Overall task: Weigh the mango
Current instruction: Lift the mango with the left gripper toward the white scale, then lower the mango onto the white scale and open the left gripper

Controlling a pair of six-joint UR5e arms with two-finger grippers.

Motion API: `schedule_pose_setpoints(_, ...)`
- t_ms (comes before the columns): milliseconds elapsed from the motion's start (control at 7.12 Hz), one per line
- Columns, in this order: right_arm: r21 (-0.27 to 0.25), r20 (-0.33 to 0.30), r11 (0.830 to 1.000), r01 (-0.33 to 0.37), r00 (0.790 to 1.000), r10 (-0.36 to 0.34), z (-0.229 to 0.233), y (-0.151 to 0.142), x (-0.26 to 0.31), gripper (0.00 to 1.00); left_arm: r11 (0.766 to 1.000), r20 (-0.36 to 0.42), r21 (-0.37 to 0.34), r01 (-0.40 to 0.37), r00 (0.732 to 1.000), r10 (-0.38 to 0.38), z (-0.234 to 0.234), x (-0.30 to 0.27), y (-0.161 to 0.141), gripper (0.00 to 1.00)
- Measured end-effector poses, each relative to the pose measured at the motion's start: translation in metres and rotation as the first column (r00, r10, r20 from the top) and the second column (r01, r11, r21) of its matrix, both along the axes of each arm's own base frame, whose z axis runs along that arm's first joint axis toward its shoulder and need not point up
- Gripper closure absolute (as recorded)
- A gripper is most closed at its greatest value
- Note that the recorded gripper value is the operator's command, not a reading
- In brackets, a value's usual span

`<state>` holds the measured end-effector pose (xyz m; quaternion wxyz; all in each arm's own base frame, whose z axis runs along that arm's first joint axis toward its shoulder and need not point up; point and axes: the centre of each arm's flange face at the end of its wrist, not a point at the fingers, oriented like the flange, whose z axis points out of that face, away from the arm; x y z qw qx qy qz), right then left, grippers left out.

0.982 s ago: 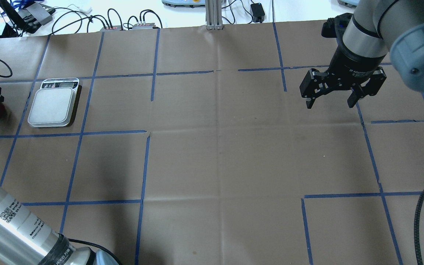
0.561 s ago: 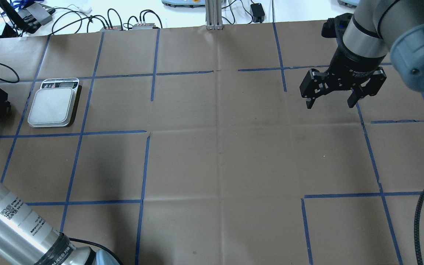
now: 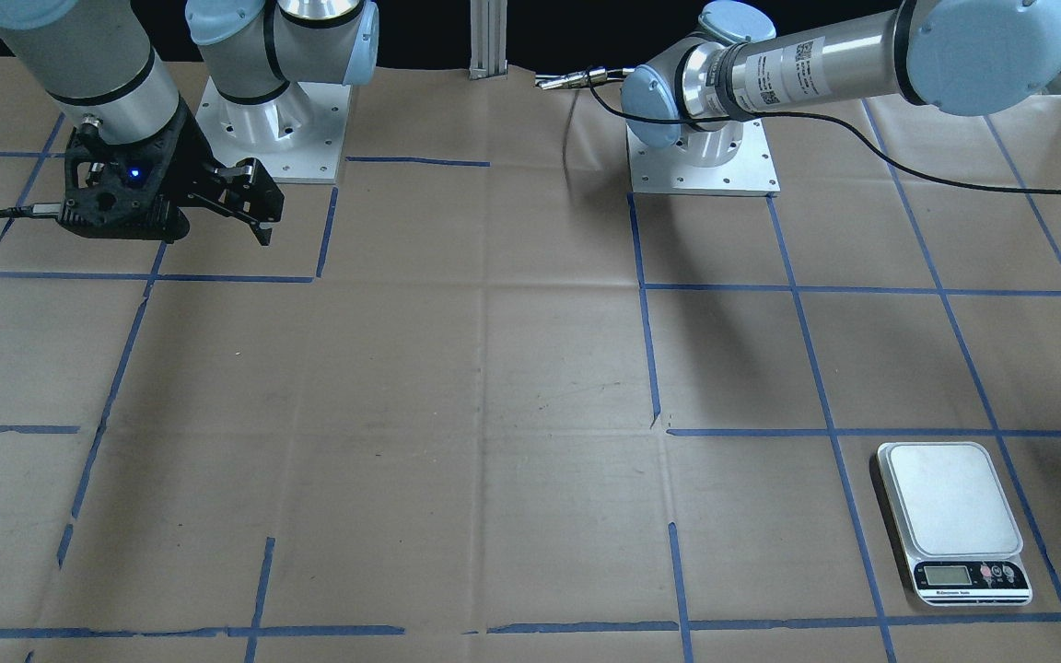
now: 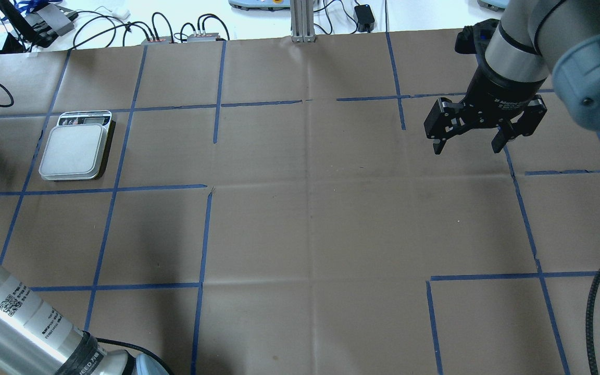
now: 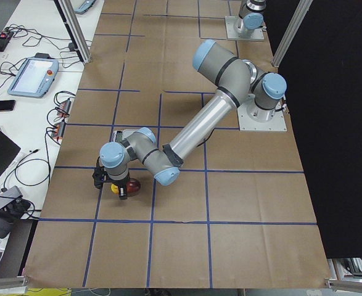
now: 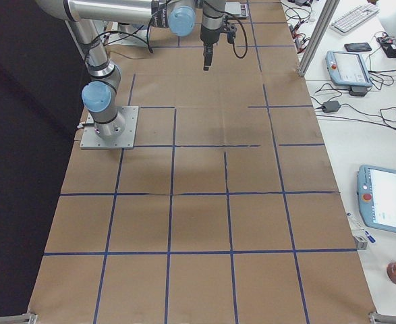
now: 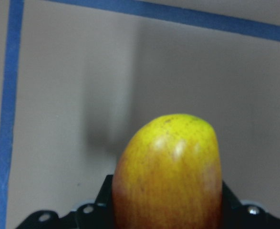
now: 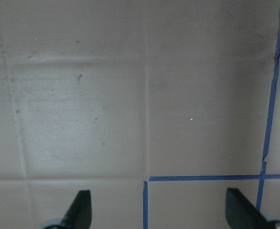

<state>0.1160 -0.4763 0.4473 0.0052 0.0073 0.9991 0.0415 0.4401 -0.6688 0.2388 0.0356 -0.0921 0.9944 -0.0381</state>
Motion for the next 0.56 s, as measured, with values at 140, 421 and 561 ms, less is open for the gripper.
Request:
schedule_pose_setpoints(140, 0.0, 0.0, 1.0, 0.0, 1.0, 0.0, 0.0, 0.0, 0.0, 0.0, 1.0, 0.0, -0.004, 0.011, 1.0, -0.011, 0.036, -0.019, 0.008, 0.47)
schedule_pose_setpoints(421, 0.0, 0.0, 1.0, 0.0, 1.0, 0.0, 0.0, 0.0, 0.0, 0.0, 0.999, -0.024, 0.018, 0.046, 0.999, -0.046, 0.062, -0.107, 0.028, 0.46)
schedule_pose_setpoints(561, 0.001, 0.0, 1.0, 0.0, 1.0, 0.0, 0.0, 0.0, 0.0, 0.0, 0.998, -0.023, 0.015, 0.06, 0.998, -0.06, 0.051, -0.15, 0.032, 0.46)
